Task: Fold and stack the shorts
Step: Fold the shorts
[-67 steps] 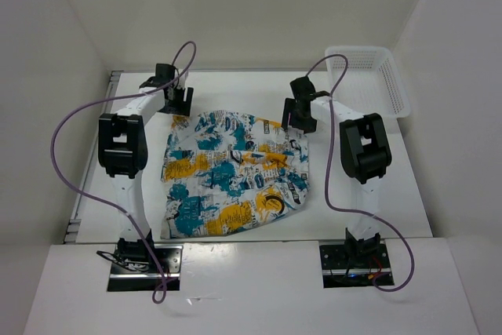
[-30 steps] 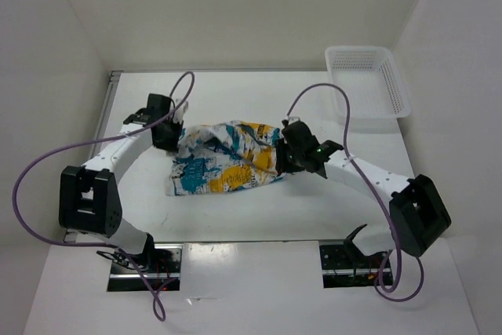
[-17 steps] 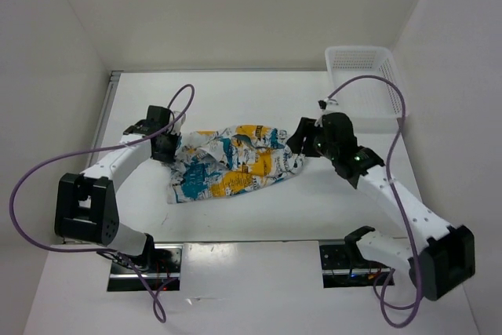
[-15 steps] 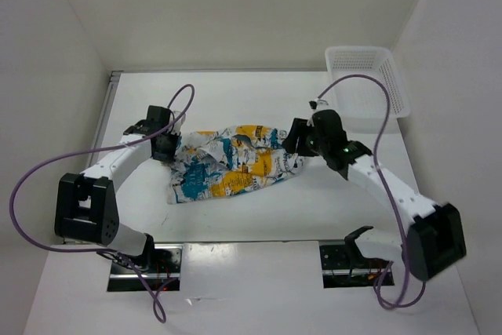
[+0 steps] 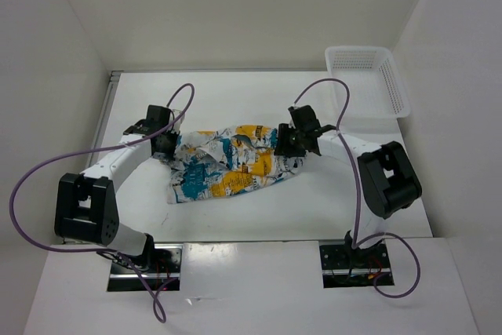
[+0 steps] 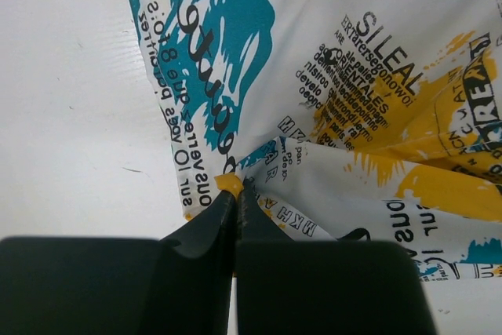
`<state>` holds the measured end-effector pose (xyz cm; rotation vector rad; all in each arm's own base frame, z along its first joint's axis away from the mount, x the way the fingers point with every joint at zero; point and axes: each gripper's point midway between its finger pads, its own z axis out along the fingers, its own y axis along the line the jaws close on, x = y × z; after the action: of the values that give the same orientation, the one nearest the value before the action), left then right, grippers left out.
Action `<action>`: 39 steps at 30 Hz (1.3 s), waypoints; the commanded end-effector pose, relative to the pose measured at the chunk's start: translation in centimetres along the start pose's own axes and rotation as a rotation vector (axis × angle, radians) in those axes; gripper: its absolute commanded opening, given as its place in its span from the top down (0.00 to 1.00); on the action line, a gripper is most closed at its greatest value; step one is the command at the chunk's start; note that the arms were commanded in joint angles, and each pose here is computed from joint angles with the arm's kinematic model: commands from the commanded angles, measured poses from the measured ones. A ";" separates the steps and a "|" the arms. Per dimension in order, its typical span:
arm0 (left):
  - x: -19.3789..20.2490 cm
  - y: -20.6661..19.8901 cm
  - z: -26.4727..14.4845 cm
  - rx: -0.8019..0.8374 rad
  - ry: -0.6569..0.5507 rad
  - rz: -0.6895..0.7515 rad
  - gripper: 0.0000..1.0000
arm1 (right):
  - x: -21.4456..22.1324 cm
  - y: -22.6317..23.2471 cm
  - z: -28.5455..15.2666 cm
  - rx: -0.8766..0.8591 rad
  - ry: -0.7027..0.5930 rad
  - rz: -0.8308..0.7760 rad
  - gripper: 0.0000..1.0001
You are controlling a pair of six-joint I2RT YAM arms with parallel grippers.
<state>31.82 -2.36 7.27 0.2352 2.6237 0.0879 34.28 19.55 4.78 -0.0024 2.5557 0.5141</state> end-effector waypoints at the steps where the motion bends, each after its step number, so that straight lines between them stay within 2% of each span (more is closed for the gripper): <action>1: -1.1 0.3 -0.6 -0.014 -0.045 -0.001 1.00 | -2.5 1.3 1.2 -0.058 -0.048 -0.022 0.48; 3: -0.9 0.3 -0.3 -0.013 -0.034 0.000 1.00 | -2.4 1.3 2.2 -0.065 -0.038 -0.022 0.48; 5: -1.1 0.5 -0.3 -0.023 -0.043 -0.001 1.00 | -2.6 1.6 2.6 -0.074 -0.032 -0.013 0.57; 6: -1.1 0.5 -0.3 -0.023 -0.043 -0.001 1.00 | -2.5 1.0 2.8 -0.065 -0.026 -0.003 0.65; 7: -1.1 0.5 -0.3 -0.023 -0.043 -0.001 1.00 | -3.0 1.4 2.7 -0.078 -0.033 -0.005 0.80; 8: -1.6 1.0 -0.3 -0.052 -0.063 -0.004 1.00 | -3.4 1.6 2.6 -0.082 -0.041 -0.006 0.87; 11: -3.3 2.5 -0.2 -0.135 -0.119 -0.016 1.00 | -6.7 1.1 0.1 -0.058 -0.138 0.020 0.95; 14: -6.0 5.3 -0.8 -0.227 -0.200 -0.069 1.00 | -11.3 1.6 -4.5 -0.075 -0.275 0.008 0.99; 18: -12.0 9.2 -3.0 -0.323 -0.345 -0.147 1.00 | -17.7 3.4 -11.1 -0.097 -0.452 -0.079 1.00; 19: -15.3 10.4 -5.0 -0.347 -0.433 -0.172 1.00 | -18.8 3.6 -12.1 -0.104 -0.476 -0.090 1.00; 21: -17.9 12.2 -6.4 -0.387 -0.485 -0.203 1.00 | -21.7 5.6 -14.8 -0.142 -0.547 -0.129 1.00; 23: -22.2 13.5 -10.0 -0.406 -0.608 -0.231 1.00 | -24.6 6.5 -17.6 -0.172 -0.620 -0.154 1.00; 27: -25.6 14.1 -14.6 -0.407 -0.720 -0.246 1.00 | -26.3 7.3 -20.6 -0.207 -0.678 -0.179 1.00; 32: -24.6 13.8 -17.8 -0.402 -0.756 -0.248 1.00 | -25.0 7.4 -23.1 -0.207 -0.711 -0.210 1.00; 34: -24.4 13.4 -18.6 -0.406 -0.768 -0.248 1.00 | -24.2 8.3 -23.2 -0.258 -0.691 -0.241 1.00; 38: -25.1 13.9 -23.5 -0.443 -0.843 -0.275 1.00 | -23.7 10.7 -28.1 -0.350 -0.760 -0.312 1.00; 39: -25.7 14.3 -26.2 -0.457 -0.895 -0.291 1.00 | -22.8 12.2 -30.2 -0.365 -0.790 -0.347 1.00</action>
<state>46.03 3.82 36.25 -0.1081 1.8385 0.2866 41.46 18.57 37.52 -0.2359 1.8095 0.7006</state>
